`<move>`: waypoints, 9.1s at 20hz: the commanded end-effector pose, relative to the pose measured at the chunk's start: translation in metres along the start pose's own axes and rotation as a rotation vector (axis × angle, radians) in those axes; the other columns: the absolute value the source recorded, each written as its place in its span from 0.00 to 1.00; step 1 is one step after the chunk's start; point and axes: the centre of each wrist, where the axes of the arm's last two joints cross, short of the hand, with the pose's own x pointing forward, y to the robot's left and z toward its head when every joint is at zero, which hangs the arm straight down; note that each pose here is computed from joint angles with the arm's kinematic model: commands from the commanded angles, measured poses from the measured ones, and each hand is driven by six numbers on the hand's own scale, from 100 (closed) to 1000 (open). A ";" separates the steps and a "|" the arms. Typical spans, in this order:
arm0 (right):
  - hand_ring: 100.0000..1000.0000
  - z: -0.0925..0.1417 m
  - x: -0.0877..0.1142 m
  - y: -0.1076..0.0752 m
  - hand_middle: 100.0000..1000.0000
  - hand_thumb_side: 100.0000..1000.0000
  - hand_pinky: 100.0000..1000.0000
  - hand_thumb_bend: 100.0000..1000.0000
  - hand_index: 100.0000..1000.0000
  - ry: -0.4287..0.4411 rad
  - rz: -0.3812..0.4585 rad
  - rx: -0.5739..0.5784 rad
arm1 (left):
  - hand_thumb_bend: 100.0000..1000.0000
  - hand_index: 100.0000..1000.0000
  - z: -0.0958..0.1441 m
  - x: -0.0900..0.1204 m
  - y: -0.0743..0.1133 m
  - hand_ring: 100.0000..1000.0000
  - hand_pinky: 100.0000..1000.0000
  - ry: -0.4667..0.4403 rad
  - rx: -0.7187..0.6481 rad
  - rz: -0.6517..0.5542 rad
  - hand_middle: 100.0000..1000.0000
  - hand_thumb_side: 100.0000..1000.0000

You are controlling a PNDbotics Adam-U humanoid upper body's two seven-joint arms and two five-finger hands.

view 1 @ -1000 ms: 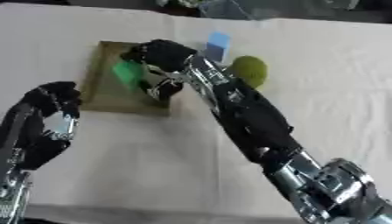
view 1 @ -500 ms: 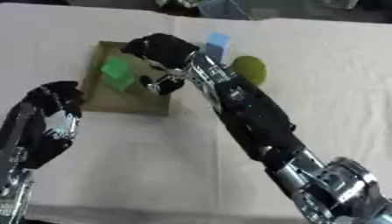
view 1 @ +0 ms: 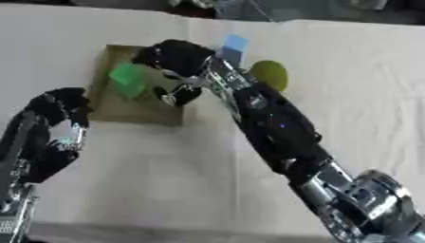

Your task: Pick up objects on the table and place them in the box.

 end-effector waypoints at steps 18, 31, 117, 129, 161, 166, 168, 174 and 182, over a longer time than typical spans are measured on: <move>0.88 0.077 -0.069 -0.020 0.89 0.13 0.87 0.00 1.00 0.111 -0.174 -0.044 | 0.00 0.75 0.005 0.001 0.012 0.58 0.50 0.012 0.050 -0.038 0.57 0.30; 0.87 0.111 -0.092 0.032 0.86 0.40 0.86 0.00 1.00 0.305 -0.404 0.088 | 0.00 0.75 0.007 0.000 0.012 0.58 0.50 0.018 0.061 -0.040 0.56 0.29; 0.91 -0.002 -0.001 -0.004 0.93 0.22 0.89 0.00 1.00 0.091 -0.342 -0.152 | 0.00 0.75 -0.005 0.007 0.005 0.57 0.50 -0.034 0.026 -0.002 0.55 0.29; 0.89 0.013 -0.025 -0.037 0.90 0.21 0.87 0.00 0.98 0.103 -0.470 -0.246 | 0.00 0.75 -0.003 0.006 0.006 0.57 0.50 -0.025 0.030 -0.007 0.55 0.29; 1.00 0.092 -0.119 0.016 0.97 0.48 1.00 0.00 0.99 0.737 -0.613 -0.074 | 0.00 0.75 -0.004 0.007 0.008 0.57 0.50 -0.033 0.029 -0.017 0.55 0.30; 1.00 0.101 -0.124 0.026 0.98 0.46 1.00 0.00 1.00 0.806 -0.592 -0.053 | 0.00 0.75 -0.005 0.008 0.008 0.57 0.50 -0.038 0.025 -0.018 0.54 0.30; 1.00 0.105 -0.126 0.029 0.98 0.46 1.00 0.00 1.00 0.831 -0.583 -0.050 | 0.00 0.75 -0.005 0.008 0.008 0.57 0.50 -0.040 0.025 -0.019 0.54 0.29; 1.00 0.099 -0.118 0.038 0.97 0.53 1.00 0.00 1.00 0.853 -0.591 -0.023 | 0.00 0.75 -0.006 0.009 0.008 0.56 0.50 -0.043 0.024 -0.018 0.54 0.29; 1.00 0.093 -0.115 0.034 0.95 0.60 1.00 0.00 1.00 0.804 -0.628 -0.033 | 0.00 0.75 -0.005 0.008 0.008 0.56 0.50 -0.041 0.027 -0.017 0.54 0.30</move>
